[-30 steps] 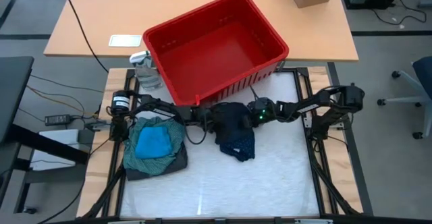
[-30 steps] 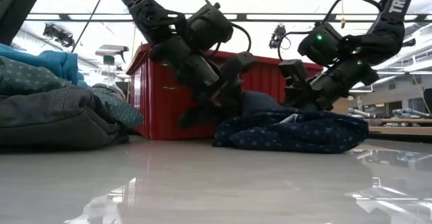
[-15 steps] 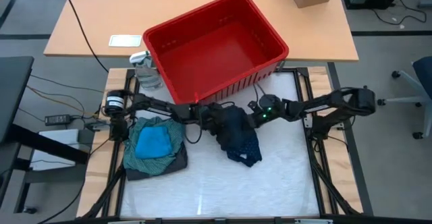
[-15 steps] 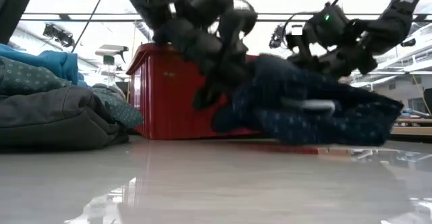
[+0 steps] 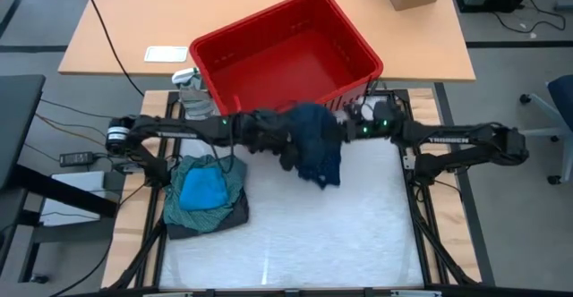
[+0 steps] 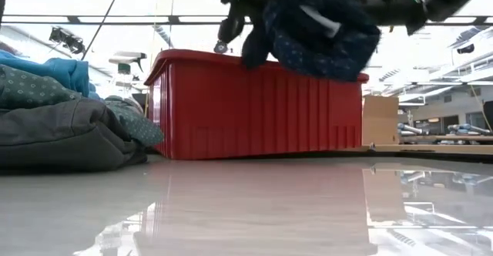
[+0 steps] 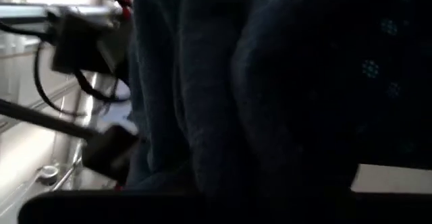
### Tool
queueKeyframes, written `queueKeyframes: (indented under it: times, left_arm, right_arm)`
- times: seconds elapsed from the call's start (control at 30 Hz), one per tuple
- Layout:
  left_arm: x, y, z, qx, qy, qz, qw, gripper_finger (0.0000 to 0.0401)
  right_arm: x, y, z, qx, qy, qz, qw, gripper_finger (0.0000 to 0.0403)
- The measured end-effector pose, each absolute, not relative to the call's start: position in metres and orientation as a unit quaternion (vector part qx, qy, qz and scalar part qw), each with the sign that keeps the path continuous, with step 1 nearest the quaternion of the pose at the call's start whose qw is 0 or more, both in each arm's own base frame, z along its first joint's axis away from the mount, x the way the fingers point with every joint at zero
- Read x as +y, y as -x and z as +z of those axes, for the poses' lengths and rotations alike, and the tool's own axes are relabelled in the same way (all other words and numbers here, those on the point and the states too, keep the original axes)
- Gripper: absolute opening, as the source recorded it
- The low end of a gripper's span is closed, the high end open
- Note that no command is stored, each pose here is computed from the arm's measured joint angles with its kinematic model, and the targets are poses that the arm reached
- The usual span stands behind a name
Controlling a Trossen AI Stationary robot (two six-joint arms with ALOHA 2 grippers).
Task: Fold laundry
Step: Put the right stack of clothes into the red bin
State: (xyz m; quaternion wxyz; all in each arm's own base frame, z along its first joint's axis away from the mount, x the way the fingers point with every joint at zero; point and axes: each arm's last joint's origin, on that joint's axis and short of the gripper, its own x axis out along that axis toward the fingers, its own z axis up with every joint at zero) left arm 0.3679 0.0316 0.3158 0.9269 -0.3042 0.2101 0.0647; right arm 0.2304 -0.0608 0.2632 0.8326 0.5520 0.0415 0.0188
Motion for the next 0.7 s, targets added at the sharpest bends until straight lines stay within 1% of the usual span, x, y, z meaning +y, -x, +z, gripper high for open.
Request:
queueKeyframes:
  times: [0.27, 0.37, 0.43, 0.53, 0.7]
  left_arm:
    - [0.088, -0.357, 0.370, 0.159, 0.269, 0.167, 0.935, 0.0047]
    - [0.113, -0.348, 0.392, 0.133, 0.249, 0.196, 0.939, 0.0047]
    - [0.131, -0.341, 0.401, 0.123, 0.236, 0.220, 0.939, 0.0047]
    - [0.162, -0.330, 0.402, 0.115, 0.226, 0.258, 0.932, 0.0047]
    - [0.216, -0.318, 0.381, 0.131, 0.231, 0.317, 0.910, 0.0047]
  right_arm:
    - [-0.119, -0.248, 0.340, -0.022, -0.438, -0.057, 0.897, 0.0079]
    - [-0.146, -0.252, 0.361, -0.037, -0.393, -0.073, 0.916, 0.0079]
    - [-0.166, -0.258, 0.368, -0.039, -0.376, -0.078, 0.922, 0.0079]
    - [-0.199, -0.268, 0.368, -0.037, -0.365, -0.097, 0.925, 0.0079]
    - [-0.252, -0.282, 0.351, -0.023, -0.363, -0.146, 0.920, 0.0079]
